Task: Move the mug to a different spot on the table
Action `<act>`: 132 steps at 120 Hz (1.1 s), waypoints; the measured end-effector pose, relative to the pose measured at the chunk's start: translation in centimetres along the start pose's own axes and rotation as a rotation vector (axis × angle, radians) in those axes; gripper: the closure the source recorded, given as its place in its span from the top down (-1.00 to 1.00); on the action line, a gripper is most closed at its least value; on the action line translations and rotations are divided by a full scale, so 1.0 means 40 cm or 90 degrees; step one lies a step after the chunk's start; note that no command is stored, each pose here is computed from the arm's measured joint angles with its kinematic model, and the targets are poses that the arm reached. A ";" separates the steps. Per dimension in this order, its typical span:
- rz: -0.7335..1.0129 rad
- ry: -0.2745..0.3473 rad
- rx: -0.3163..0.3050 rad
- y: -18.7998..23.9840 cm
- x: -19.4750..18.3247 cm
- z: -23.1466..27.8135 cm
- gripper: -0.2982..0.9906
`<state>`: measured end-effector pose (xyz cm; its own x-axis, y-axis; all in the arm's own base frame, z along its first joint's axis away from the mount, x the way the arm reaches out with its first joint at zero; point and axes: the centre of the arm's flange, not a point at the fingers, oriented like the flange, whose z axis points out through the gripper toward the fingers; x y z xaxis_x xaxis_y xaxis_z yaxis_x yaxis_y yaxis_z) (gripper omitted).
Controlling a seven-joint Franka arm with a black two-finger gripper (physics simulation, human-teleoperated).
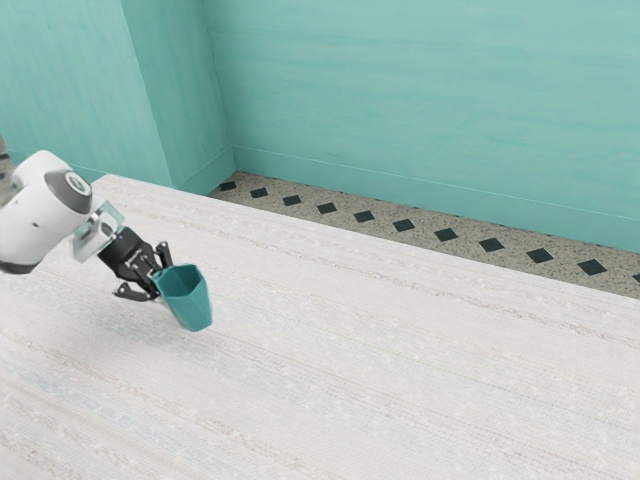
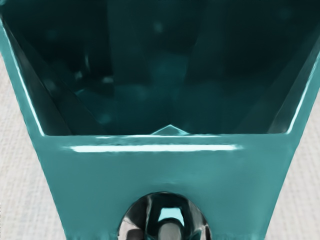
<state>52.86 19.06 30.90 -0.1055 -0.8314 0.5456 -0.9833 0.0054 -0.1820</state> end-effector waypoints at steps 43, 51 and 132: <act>0.019 -0.029 -0.007 -0.028 0.092 0.132 -0.58; 0.019 -0.027 -0.010 -0.030 0.106 0.152 -0.58; -0.055 0.004 -0.035 -0.004 0.098 0.279 0.05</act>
<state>54.27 9.60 23.96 -0.0203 -0.8268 0.5621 -0.9954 -0.0361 -0.0891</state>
